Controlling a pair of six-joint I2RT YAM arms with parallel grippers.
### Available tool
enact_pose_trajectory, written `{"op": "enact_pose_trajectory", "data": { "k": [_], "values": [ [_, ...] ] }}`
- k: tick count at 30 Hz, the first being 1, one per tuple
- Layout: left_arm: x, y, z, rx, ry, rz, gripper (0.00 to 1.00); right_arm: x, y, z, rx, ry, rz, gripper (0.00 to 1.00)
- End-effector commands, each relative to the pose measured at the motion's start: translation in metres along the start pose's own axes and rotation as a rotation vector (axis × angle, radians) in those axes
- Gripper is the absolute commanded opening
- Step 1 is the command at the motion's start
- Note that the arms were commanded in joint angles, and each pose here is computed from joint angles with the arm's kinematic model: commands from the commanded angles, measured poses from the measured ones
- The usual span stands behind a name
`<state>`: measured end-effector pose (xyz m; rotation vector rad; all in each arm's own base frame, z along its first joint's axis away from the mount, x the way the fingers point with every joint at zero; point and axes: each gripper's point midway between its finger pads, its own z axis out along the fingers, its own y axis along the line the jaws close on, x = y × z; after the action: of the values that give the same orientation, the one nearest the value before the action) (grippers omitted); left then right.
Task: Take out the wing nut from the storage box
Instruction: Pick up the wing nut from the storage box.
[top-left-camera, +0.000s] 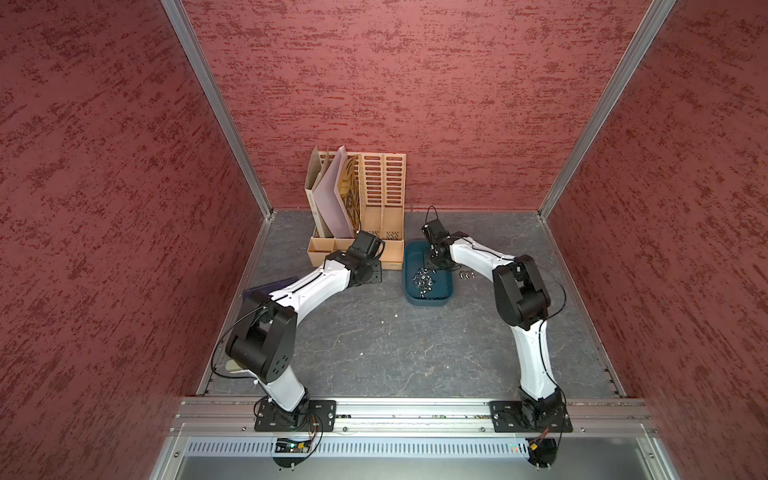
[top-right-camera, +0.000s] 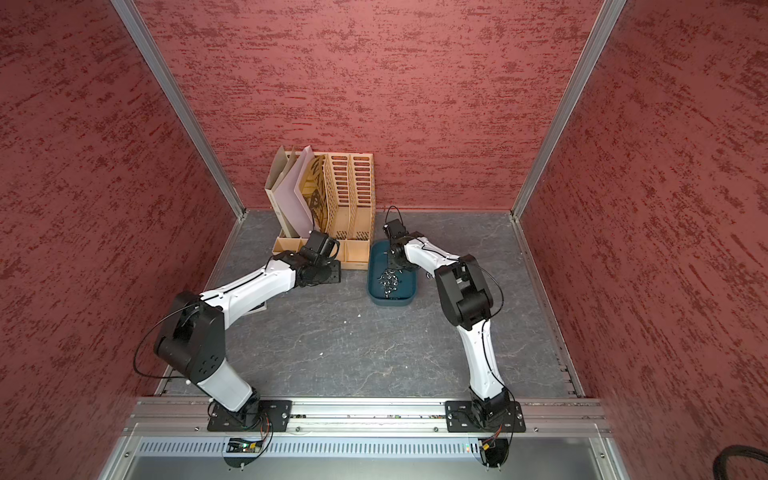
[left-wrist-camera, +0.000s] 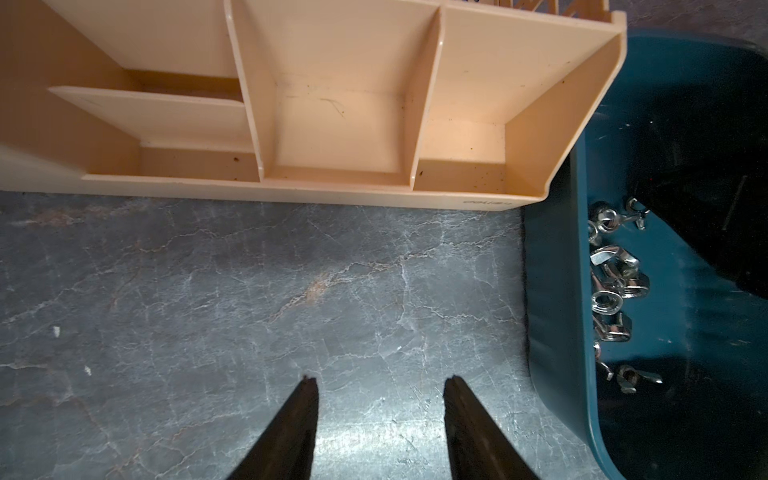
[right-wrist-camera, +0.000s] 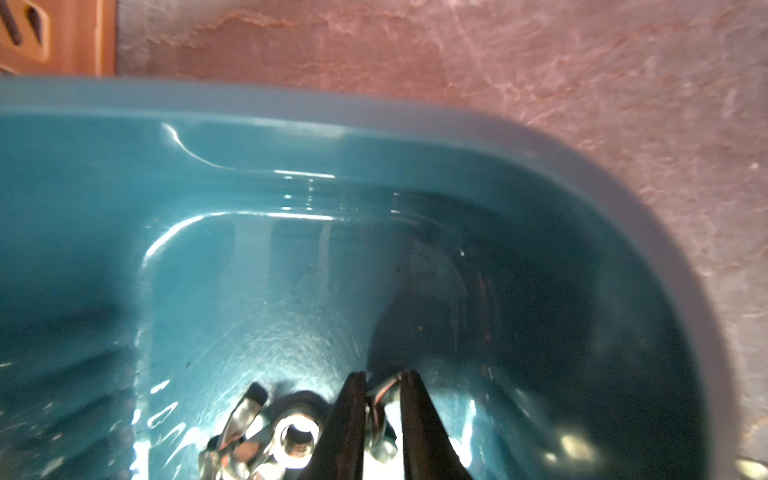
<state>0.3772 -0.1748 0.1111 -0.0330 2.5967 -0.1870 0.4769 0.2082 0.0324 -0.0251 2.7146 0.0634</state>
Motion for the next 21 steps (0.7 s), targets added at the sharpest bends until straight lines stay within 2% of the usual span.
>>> {"op": "enact_pose_trajectory", "data": {
  "k": [1, 14, 21],
  "values": [
    [-0.006, 0.000, -0.008, 0.021, -0.028, -0.011, 0.52, 0.007, 0.000, 0.006, 0.021, 0.017, 0.000, 0.20],
    [-0.006, 0.000, -0.008, 0.022, -0.031, -0.014, 0.52, 0.011, -0.002, 0.004, 0.020, 0.018, 0.001, 0.12],
    [-0.006, -0.002, -0.009, 0.027, -0.031, -0.012, 0.52, -0.001, -0.002, -0.015, 0.010, -0.029, -0.001, 0.18]
  ]
}}
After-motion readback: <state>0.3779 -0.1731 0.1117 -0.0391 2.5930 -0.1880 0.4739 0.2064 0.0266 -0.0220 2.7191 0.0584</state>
